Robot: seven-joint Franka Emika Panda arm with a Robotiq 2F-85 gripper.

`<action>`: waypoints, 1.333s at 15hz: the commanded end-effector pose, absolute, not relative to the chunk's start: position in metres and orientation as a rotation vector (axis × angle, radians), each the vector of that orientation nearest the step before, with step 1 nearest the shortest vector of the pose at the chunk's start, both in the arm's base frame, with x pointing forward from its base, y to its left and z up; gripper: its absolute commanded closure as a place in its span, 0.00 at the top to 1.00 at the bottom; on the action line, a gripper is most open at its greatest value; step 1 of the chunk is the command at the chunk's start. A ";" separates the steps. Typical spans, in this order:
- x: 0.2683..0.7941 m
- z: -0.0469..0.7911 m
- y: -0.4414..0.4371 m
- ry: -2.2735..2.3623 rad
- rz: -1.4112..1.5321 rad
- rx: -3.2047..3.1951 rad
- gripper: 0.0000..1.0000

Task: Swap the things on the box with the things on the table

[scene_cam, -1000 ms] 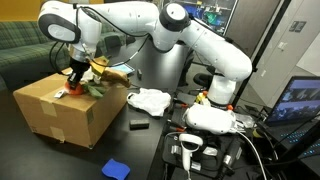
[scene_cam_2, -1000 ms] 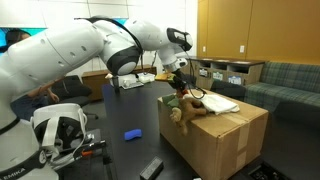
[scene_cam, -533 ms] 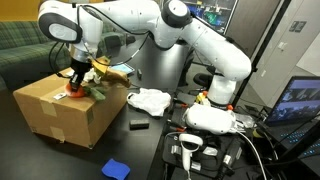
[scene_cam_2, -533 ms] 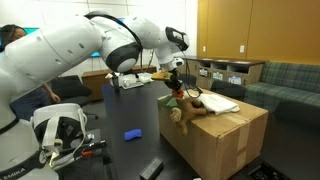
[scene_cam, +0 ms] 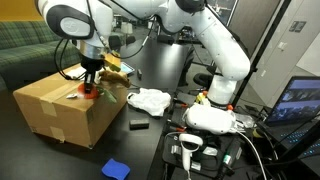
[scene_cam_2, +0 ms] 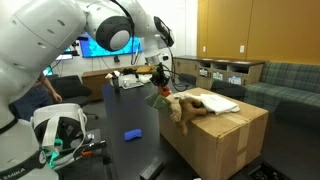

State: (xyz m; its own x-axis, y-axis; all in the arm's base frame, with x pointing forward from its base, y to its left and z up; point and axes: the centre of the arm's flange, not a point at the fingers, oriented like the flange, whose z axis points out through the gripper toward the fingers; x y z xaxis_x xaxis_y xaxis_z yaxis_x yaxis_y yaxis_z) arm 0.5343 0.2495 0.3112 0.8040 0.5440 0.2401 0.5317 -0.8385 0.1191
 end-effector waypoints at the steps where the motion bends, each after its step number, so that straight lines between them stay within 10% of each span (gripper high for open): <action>1: 0.447 0.305 0.241 0.891 0.323 2.938 0.04; 16: 0.365 0.171 0.228 0.436 0.217 3.232 0.04; 18: 0.364 0.162 0.227 0.420 0.197 3.233 0.43; 20: 0.362 0.154 0.225 0.414 0.195 3.238 0.46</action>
State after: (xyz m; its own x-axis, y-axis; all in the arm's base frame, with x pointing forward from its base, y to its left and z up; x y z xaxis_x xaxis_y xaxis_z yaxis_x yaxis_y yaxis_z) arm 0.3726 0.2246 0.1629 0.9627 0.2426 0.1200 0.2567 -0.9591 -0.1197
